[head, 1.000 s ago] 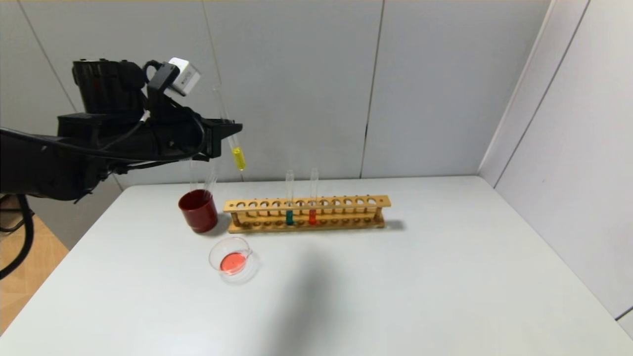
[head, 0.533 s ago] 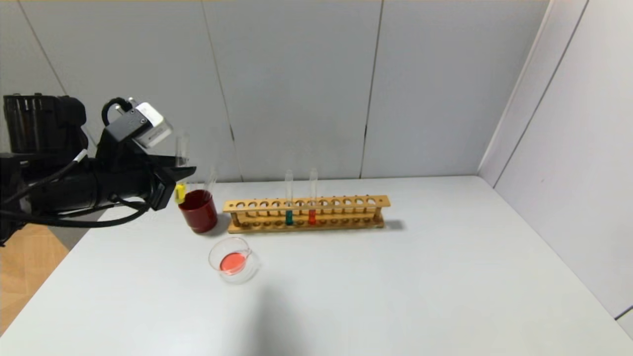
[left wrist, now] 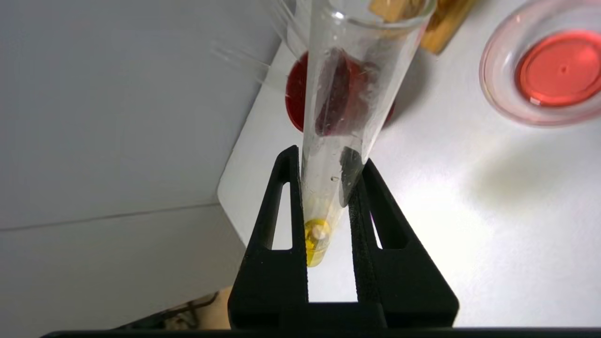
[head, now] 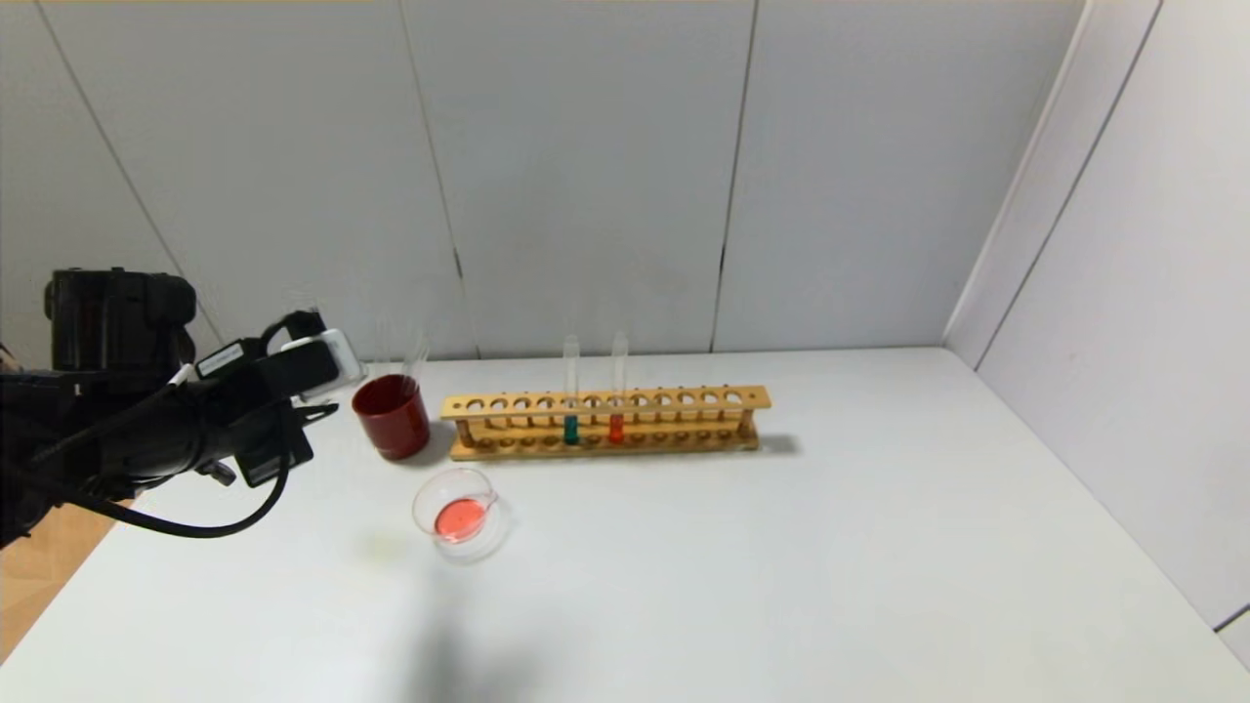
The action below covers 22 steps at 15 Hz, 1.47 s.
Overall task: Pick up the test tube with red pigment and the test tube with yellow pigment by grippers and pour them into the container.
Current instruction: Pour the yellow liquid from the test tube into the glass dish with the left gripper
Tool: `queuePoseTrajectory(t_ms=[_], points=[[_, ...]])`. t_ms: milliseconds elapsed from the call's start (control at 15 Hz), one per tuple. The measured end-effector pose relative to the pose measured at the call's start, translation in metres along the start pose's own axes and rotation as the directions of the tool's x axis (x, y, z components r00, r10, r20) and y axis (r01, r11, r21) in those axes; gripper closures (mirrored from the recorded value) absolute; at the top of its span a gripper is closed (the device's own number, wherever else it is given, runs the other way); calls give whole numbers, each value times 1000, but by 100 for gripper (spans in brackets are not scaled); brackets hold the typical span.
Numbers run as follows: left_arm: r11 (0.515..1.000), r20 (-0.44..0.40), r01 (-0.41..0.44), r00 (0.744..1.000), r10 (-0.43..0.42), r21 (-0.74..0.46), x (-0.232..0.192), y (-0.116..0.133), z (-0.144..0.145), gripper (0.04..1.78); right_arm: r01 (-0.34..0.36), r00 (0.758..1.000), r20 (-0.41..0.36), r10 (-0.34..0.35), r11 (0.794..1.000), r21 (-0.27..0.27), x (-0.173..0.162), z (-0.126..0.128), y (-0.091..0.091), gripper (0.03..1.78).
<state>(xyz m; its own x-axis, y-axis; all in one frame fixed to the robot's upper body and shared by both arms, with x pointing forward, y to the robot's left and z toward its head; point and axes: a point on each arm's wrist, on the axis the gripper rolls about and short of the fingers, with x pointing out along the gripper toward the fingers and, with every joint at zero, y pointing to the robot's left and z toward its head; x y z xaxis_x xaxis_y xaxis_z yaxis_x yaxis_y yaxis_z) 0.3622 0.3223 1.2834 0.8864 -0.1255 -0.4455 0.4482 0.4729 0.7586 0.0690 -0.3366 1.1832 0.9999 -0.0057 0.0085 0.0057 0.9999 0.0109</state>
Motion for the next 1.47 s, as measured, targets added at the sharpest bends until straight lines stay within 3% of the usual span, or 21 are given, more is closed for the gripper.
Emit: queuePoseTrajectory(t_ms=[267, 933, 1133, 1467], points=[[997, -143, 42, 989, -34, 57, 19, -19, -8, 151, 0, 1000, 0, 0, 1000, 0, 0, 0, 0, 6], [966, -254, 119, 965, -59, 230, 39, -43, -1, 151, 0, 1000, 0, 0, 1000, 0, 0, 0, 0, 6], [942, -296, 116, 955, -19, 314, 41, -41, 0, 151, 0, 1000, 0, 0, 1000, 0, 0, 0, 0, 6], [934, -299, 140, 954, -37, 330, 48, -47, 4, 151, 0, 1000, 0, 0, 1000, 0, 0, 0, 0, 6]])
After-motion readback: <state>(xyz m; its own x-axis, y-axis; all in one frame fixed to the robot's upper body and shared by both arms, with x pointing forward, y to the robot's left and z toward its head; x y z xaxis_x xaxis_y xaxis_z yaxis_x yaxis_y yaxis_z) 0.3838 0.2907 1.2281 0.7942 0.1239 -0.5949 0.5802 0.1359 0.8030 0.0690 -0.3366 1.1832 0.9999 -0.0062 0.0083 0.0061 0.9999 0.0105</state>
